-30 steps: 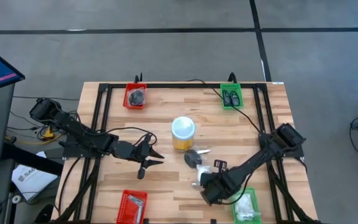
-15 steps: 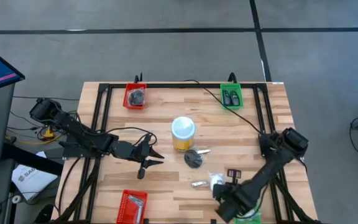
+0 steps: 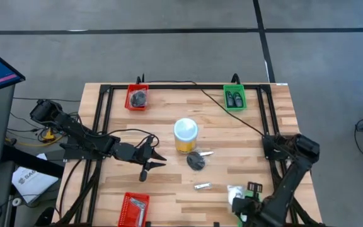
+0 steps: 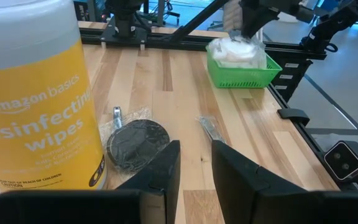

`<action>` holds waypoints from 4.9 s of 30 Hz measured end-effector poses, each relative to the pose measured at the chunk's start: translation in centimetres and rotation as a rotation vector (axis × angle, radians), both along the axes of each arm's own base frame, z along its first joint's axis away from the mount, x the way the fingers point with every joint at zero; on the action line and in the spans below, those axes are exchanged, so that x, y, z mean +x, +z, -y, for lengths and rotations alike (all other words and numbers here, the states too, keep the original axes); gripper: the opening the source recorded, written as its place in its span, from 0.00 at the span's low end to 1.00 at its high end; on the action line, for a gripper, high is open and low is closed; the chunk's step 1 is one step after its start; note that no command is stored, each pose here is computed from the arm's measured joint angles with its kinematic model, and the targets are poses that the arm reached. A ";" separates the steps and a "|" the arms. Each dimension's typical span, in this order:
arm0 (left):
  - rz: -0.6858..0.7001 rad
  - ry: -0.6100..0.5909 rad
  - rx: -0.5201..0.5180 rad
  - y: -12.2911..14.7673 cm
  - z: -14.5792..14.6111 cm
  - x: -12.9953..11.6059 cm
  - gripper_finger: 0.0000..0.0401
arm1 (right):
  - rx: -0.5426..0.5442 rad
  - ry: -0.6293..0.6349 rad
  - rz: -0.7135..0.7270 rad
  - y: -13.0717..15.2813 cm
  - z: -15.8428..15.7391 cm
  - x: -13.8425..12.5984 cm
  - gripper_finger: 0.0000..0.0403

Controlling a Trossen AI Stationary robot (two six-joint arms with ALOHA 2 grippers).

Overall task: Pick & Place Travel size toiletries
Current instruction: Put the white cotton pack into the bottom green bin, then put the nail cutter into the bottom orange bin

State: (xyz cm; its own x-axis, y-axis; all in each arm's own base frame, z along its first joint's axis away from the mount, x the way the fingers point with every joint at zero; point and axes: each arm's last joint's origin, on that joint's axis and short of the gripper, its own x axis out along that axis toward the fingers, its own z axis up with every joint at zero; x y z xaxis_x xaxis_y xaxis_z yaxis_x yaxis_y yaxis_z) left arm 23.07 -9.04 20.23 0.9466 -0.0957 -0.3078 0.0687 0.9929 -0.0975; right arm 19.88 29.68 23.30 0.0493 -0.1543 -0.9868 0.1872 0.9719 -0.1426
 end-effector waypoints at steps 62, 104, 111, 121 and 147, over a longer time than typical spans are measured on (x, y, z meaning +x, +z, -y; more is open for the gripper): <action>-0.001 0.002 -0.008 0.0 0.0 0.0 0.21 | 0.037 -0.160 0.030 -1.3 -3.0 -5.0 0.56; -0.002 0.005 -0.014 0.0 0.0 0.0 0.21 | 0.053 0.178 0.277 0.7 -0.4 4.1 0.54; -0.002 0.005 -0.014 0.0 0.0 0.0 0.21 | 0.063 0.259 0.336 0.9 1.3 7.5 0.52; -0.002 0.005 -0.014 0.0 0.0 0.0 0.21 | 0.014 0.323 0.328 -2.1 4.3 10.0 0.48; -0.002 0.004 -0.014 0.0 0.0 0.0 0.21 | 0.032 0.286 0.388 -7.8 8.5 11.9 0.45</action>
State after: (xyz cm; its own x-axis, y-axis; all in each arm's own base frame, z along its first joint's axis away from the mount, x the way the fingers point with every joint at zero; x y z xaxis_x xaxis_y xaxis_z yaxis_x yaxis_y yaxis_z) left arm 23.07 -9.05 20.21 0.9463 -0.0958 -0.3088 0.0640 0.9917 -0.1116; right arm 31.73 21.21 15.51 0.4510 -0.0501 -0.8911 -0.0553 0.9949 -0.0839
